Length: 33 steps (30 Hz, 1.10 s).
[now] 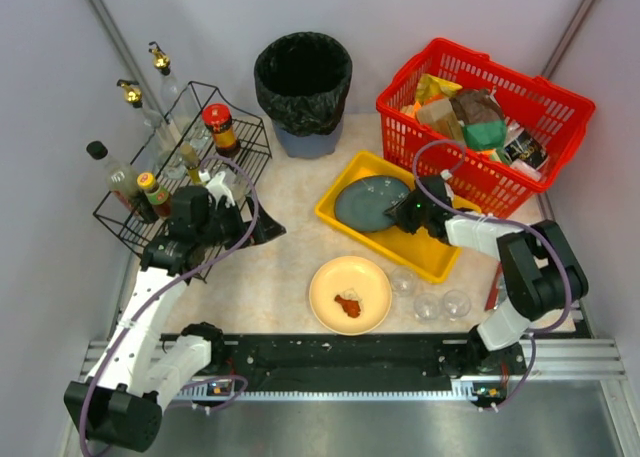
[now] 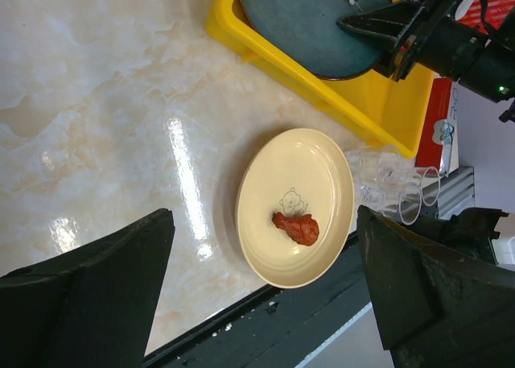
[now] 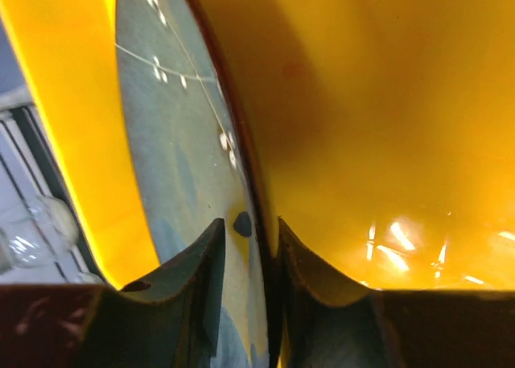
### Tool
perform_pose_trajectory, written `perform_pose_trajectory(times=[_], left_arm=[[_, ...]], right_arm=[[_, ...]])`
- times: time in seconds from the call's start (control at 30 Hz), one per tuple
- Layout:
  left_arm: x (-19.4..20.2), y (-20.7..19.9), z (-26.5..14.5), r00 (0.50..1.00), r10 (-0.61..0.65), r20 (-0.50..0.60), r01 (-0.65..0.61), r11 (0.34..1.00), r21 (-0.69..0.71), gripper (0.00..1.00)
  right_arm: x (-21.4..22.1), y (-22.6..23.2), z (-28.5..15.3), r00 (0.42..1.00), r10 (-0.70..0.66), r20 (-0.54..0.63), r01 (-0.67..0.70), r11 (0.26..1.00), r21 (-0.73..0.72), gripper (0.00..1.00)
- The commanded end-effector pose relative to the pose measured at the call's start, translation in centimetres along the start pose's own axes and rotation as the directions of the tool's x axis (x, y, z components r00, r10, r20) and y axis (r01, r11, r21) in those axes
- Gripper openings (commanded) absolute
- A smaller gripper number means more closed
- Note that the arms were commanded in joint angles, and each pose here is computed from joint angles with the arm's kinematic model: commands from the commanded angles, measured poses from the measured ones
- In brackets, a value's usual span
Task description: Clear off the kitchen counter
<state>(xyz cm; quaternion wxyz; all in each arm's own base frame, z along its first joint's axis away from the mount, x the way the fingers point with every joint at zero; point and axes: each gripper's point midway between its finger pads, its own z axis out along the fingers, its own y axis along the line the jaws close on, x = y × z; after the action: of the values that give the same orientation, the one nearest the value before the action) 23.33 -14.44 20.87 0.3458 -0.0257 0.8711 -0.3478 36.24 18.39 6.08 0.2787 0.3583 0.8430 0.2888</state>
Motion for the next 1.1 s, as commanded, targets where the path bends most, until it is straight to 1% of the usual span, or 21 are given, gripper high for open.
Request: perform_pose_trajectory(times=[0.0,0.07,0.13,0.23,0.3,0.37,0.43,0.57,0.67,0.8,0.9,1.0,1.07], left_arm=[[-0.3,-0.1,0.3,0.999,0.027,0.02,-0.027,1.0,0.012,0.98],[-0.1,0.1,0.5,1.0,0.028,0.012,-0.028,1.0,0.011,0.98],[0.2,0.3,0.7,0.999,0.033,0.003,-0.033,0.999,0.009,0.98],[0.8,0.5,1.0,0.999,0.042,-0.015,-0.042,0.999,0.01,0.98],[1.4,0.7,1.4,0.998,0.046,-0.035,-0.045,0.999,0.018,0.98],[2.1,0.7,1.6,0.997,0.051,-0.054,-0.05,0.998,0.024,0.98],[2.8,0.8,2.0,0.996,0.059,-0.073,-0.058,0.998,0.025,0.98],[4.9,0.7,3.5,0.99,0.071,-0.124,-0.069,0.997,0.024,0.98],[7.3,0.2,5.0,0.98,0.088,-0.18,-0.085,0.996,0.024,0.98],[9.7,0.7,7.0,0.967,0.079,-0.242,-0.089,0.996,-0.03,0.96],[11.8,1.8,8.5,0.951,0.066,-0.303,-0.097,0.991,-0.087,0.9],[12.9,2.5,9.8,0.944,0.067,-0.322,-0.11,0.987,-0.118,0.82],[13.6,2.7,10.6,0.937,0.07,-0.341,-0.117,0.986,-0.12,0.75]], right_arm=[[1.0,3.5,0.9,0.996,-0.084,-0.042,0.08,0.993,-0.09,0.36],[1.3,3.1,1.1,0.995,-0.091,-0.048,0.088,0.994,-0.07,0.51],[1.2,2.8,1.1,0.994,-0.103,-0.045,0.101,0.994,-0.053,0.62],[0.9,2.6,0.4,0.991,-0.132,-0.029,0.131,0.991,-0.034,0.75],[0.3,2.9,-0.4,0.987,-0.159,-0.001,0.159,0.987,-0.033,0.79],[0.2,2.4,-1.5,0.981,-0.193,-0.004,0.193,0.981,-0.007,0.81],[-0.7,2.0,-2.5,0.97,-0.243,0.03,0.242,0.97,0.033,0.83],[-1.4,1.6,-4.6,0.933,-0.359,0.04,0.356,0.932,0.059,0.83],[-1.6,1.9,-6.5,0.903,-0.427,0.045,0.425,0.904,0.048,0.82],[-1.6,2.9,-9.4,0.87,-0.487,0.072,0.489,0.872,-0.015,0.81],[-1.3,3.3,-11.2,0.859,-0.504,0.092,0.51,0.858,-0.056,0.8],[-1.2,3.2,-12.7,0.853,-0.51,0.109,0.519,0.851,-0.076,0.79],[-1.2,3.0,-13.4,0.852,-0.51,0.115,0.52,0.85,-0.083,0.78]])
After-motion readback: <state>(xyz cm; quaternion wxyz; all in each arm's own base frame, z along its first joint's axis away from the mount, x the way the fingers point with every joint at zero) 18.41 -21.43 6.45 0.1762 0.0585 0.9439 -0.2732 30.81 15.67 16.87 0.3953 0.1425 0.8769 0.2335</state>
